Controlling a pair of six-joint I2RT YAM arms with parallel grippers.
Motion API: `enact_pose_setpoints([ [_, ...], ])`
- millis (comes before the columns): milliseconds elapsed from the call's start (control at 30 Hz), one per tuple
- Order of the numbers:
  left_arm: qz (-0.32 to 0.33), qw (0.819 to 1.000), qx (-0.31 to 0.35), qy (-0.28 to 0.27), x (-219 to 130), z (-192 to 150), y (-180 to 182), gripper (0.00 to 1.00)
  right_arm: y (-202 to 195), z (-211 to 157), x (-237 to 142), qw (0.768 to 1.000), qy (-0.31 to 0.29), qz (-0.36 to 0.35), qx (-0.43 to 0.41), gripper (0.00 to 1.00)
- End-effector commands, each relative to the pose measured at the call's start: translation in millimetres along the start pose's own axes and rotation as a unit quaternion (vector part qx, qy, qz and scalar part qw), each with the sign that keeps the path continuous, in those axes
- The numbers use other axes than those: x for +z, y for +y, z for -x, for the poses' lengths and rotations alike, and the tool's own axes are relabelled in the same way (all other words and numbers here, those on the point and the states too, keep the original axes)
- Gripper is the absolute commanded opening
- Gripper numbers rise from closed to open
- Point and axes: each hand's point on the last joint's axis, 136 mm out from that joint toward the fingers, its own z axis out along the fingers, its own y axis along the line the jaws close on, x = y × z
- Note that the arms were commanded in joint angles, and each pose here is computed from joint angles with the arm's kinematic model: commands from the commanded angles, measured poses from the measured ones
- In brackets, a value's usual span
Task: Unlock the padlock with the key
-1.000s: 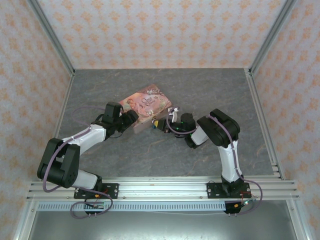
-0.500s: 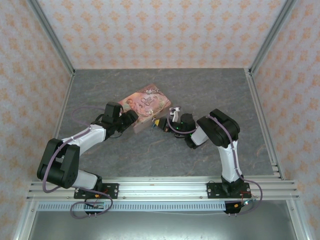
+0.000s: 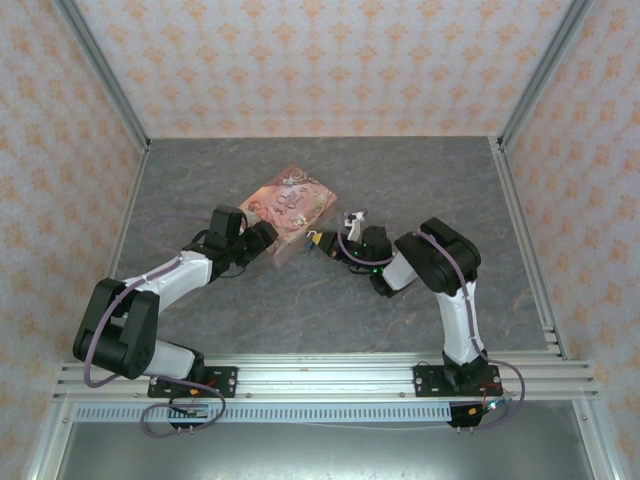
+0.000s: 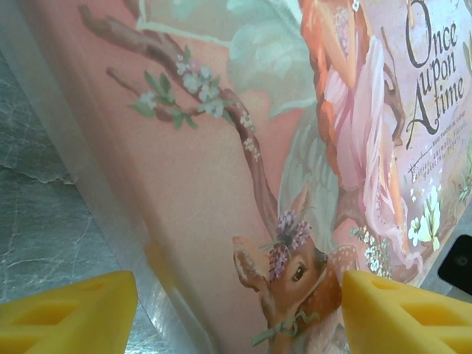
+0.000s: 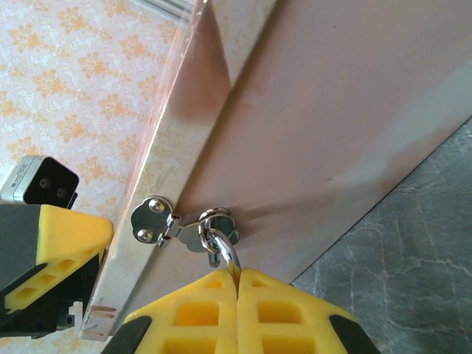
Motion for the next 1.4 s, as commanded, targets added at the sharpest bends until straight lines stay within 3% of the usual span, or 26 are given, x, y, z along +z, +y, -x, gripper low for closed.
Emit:
enact_pose_setpoints([
  [0,0.056,0.998,-0.008,0.021,-1.0,-17.5,32.8,0.72,33.1,39.0,1.1,0.997,-0.051,0.046,-0.024,0.00],
  [133,0.058,0.998,-0.007,0.018,-1.4,-16.4,33.9,0.74,34.9,33.7,3.0,0.998,-0.033,0.051,-0.031,0.00],
  [1133,0.070,0.997,-0.011,0.017,-10.5,-17.5,51.2,0.77,28.1,73.3,-0.2,0.996,-0.085,0.022,-0.005,0.00],
  [1233,0.053,0.998,-0.015,0.009,-16.9,-12.2,45.3,0.80,26.6,71.8,-11.1,0.996,-0.083,0.007,-0.015,0.00],
  [1367,0.023,1.000,0.003,-0.016,-36.5,1.7,25.9,0.93,30.3,59.9,-34.3,0.997,-0.062,-0.027,-0.038,0.00],
])
